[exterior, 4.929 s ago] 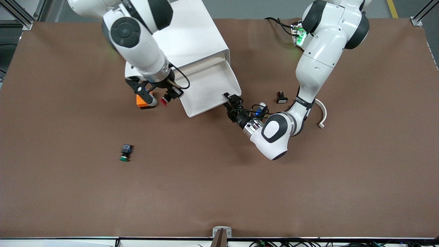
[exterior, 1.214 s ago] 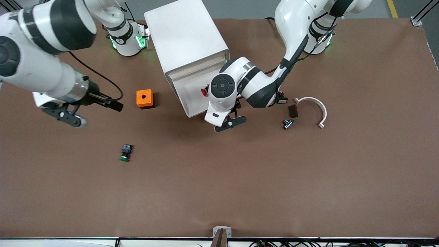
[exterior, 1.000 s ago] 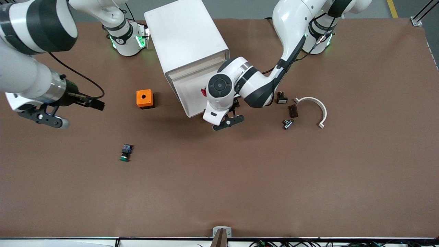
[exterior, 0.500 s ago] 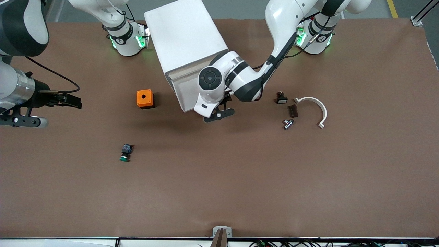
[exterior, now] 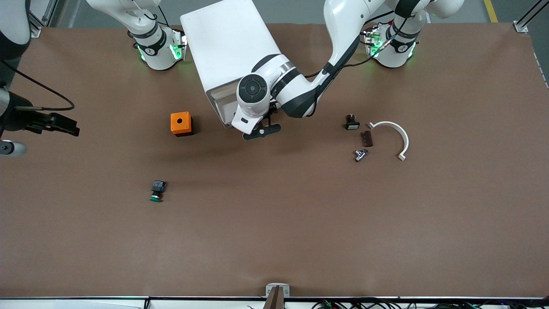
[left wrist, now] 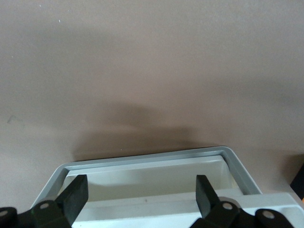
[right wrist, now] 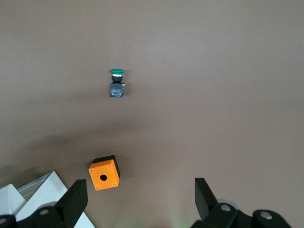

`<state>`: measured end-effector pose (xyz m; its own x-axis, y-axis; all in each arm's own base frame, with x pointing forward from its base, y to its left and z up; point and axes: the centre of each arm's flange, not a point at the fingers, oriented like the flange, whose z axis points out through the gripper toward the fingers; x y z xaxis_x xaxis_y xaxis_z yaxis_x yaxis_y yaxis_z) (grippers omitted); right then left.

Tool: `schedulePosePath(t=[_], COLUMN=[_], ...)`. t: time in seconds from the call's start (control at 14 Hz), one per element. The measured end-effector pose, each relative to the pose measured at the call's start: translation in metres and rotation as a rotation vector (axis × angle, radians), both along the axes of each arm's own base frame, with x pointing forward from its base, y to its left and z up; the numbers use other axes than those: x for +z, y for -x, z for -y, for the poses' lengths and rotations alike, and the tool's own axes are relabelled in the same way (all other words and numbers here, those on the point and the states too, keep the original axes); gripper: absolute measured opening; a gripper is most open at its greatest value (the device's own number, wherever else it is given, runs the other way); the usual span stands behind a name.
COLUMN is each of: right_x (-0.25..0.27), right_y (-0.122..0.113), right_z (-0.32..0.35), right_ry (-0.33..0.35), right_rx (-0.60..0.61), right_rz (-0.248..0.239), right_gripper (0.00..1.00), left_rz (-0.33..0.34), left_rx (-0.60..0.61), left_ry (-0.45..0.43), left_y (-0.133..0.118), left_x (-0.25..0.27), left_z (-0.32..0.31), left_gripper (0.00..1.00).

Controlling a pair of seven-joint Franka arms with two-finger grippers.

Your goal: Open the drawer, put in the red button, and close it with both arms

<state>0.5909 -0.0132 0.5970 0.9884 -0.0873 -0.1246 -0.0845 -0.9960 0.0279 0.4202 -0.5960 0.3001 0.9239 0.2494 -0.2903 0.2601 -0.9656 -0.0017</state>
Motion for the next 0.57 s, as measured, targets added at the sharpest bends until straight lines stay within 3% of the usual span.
schedulePosePath(t=[0.21,0.57], right_x=[0.006,0.034], right_y=[0.001,0.020], right_z=[0.006,0.021], right_ry=[-0.001,-0.009], right_rx=[-0.004,-0.034], right_rz=[0.005,-0.062], right_gripper=[1.00,1.00], left_rz=[-0.038,-0.090], left_rx=[0.015,0.032], left_ry=[0.022,0.047], left_y=[0.007,0.018], left_x=[0.000,-0.002], left_z=[0.005,0.011], left_gripper=[1.00,1.00])
